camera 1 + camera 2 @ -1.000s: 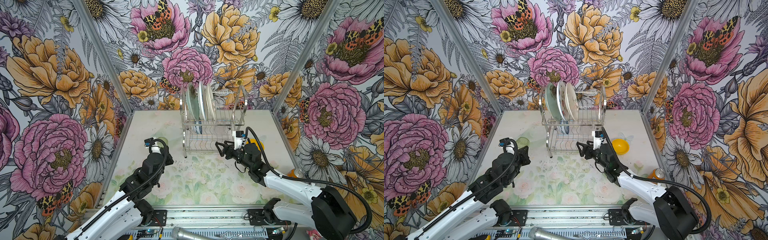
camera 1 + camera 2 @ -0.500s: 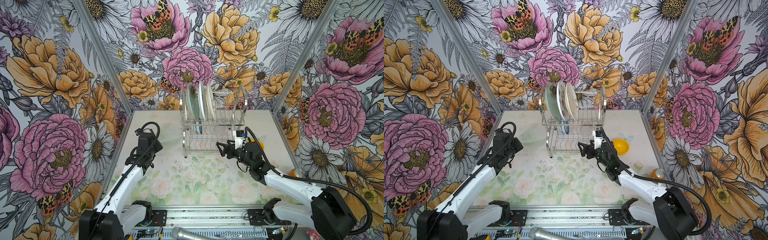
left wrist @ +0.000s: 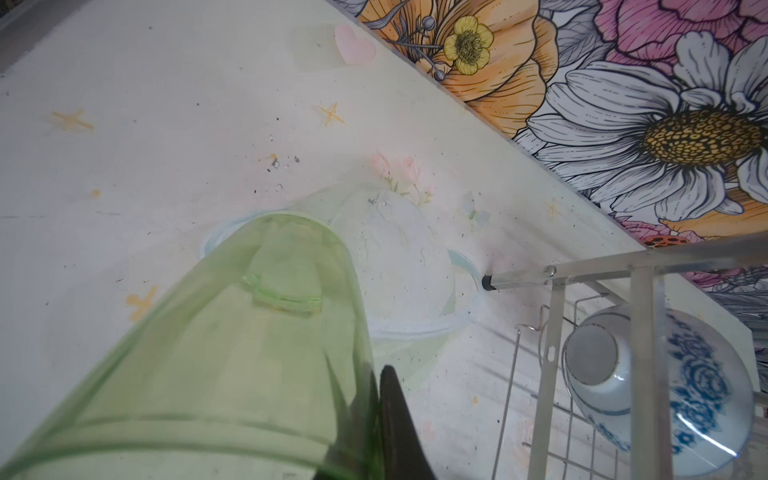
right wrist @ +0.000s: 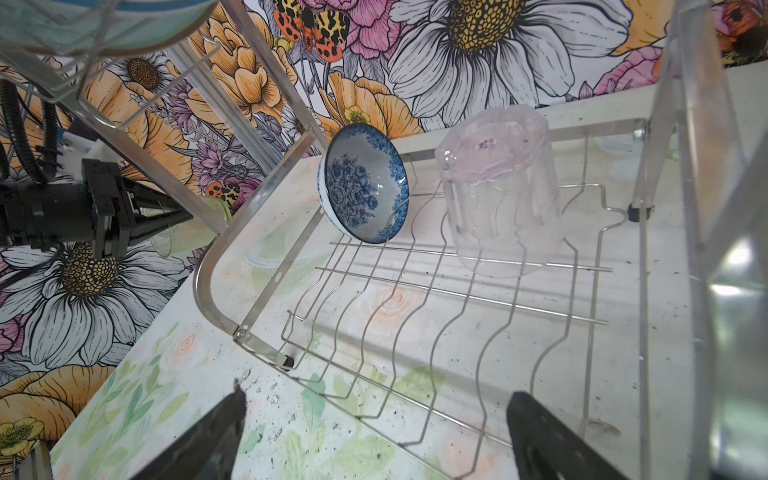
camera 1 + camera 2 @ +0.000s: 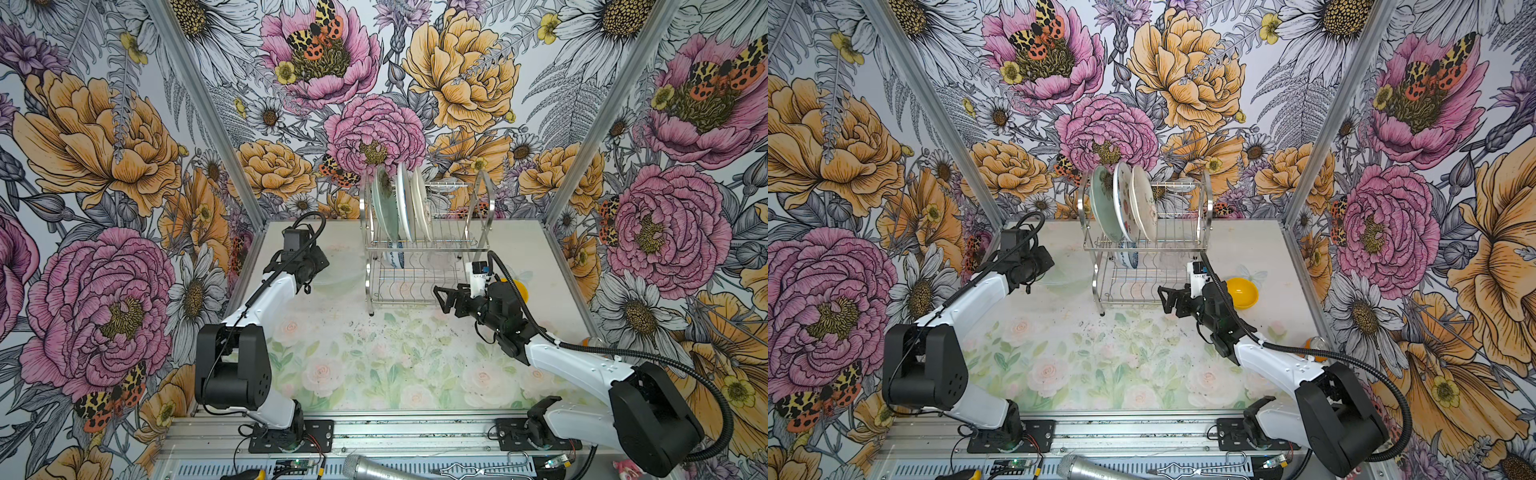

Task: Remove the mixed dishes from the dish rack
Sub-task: 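Lower the green glass onto the table beside the clear bowl and open the left gripper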

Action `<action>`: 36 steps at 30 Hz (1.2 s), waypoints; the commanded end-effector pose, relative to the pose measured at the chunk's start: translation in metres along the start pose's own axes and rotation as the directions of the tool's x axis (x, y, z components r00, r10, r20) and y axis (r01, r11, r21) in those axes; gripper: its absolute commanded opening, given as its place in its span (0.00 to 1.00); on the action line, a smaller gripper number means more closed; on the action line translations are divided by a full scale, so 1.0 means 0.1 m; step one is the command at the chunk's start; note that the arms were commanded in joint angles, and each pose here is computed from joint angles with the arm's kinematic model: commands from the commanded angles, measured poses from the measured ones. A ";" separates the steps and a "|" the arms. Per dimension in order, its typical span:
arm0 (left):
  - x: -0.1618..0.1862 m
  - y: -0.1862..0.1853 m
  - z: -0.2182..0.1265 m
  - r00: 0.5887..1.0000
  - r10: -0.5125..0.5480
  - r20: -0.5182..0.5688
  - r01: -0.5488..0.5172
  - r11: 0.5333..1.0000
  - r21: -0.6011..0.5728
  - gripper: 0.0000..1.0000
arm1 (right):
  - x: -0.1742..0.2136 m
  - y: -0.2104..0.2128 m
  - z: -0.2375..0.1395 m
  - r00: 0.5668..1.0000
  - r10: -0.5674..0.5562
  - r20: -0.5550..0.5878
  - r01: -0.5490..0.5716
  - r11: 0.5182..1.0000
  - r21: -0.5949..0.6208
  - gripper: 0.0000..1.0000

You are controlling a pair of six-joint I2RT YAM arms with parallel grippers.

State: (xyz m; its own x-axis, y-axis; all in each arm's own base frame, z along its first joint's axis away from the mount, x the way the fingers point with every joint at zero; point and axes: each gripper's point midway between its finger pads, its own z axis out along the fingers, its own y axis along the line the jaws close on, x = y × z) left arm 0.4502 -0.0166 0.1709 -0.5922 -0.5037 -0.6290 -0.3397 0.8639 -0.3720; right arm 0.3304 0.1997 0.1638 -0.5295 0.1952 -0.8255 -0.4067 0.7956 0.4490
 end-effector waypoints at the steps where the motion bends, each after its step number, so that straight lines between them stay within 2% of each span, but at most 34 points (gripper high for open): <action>1: -0.17 0.07 -0.03 0.998 0.062 -0.032 -0.063 0.997 -0.037 0.00 | -0.08 0.06 0.02 1.000 0.000 0.009 0.001 0.999 -0.033 1.00; 11: -0.08 0.25 0.48 0.969 0.093 -0.229 -0.121 0.986 -0.113 0.00 | -0.11 0.04 -0.08 0.999 0.007 0.032 -0.005 0.999 -0.038 0.99; 23: -0.05 0.26 0.74 0.948 0.107 -0.300 -0.149 0.981 -0.124 0.01 | -0.11 -0.01 -0.07 0.999 0.027 0.028 -0.026 0.999 -0.029 0.98; 24: -0.04 0.26 0.75 0.945 0.110 -0.307 -0.155 0.980 -0.124 0.04 | -0.10 -0.01 -0.07 0.999 0.029 0.025 -0.028 0.999 -0.028 0.98; 26: -0.04 0.27 0.77 0.943 0.113 -0.313 -0.160 0.979 -0.128 0.18 | -0.10 -0.01 -0.07 0.999 0.029 0.024 -0.028 0.999 -0.031 0.98; 33: -0.15 0.23 0.75 0.948 0.141 -0.285 -0.184 0.974 -0.130 0.30 | -0.10 0.00 -0.08 0.999 0.030 0.023 -0.029 0.999 -0.038 0.98; 36: -0.23 0.19 0.70 0.954 0.149 -0.260 -0.188 0.973 -0.135 0.40 | -0.10 0.00 -0.09 0.999 0.031 0.025 -0.030 0.999 -0.038 0.98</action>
State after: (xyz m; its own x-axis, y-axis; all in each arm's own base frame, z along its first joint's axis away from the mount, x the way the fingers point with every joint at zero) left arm 0.5040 0.0076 0.1222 -0.8133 -0.3658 -0.4525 -0.3205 0.9307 -0.1762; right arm 0.3298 0.1950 0.1748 -0.5244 0.2233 -0.8217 -0.4189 0.7725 0.4772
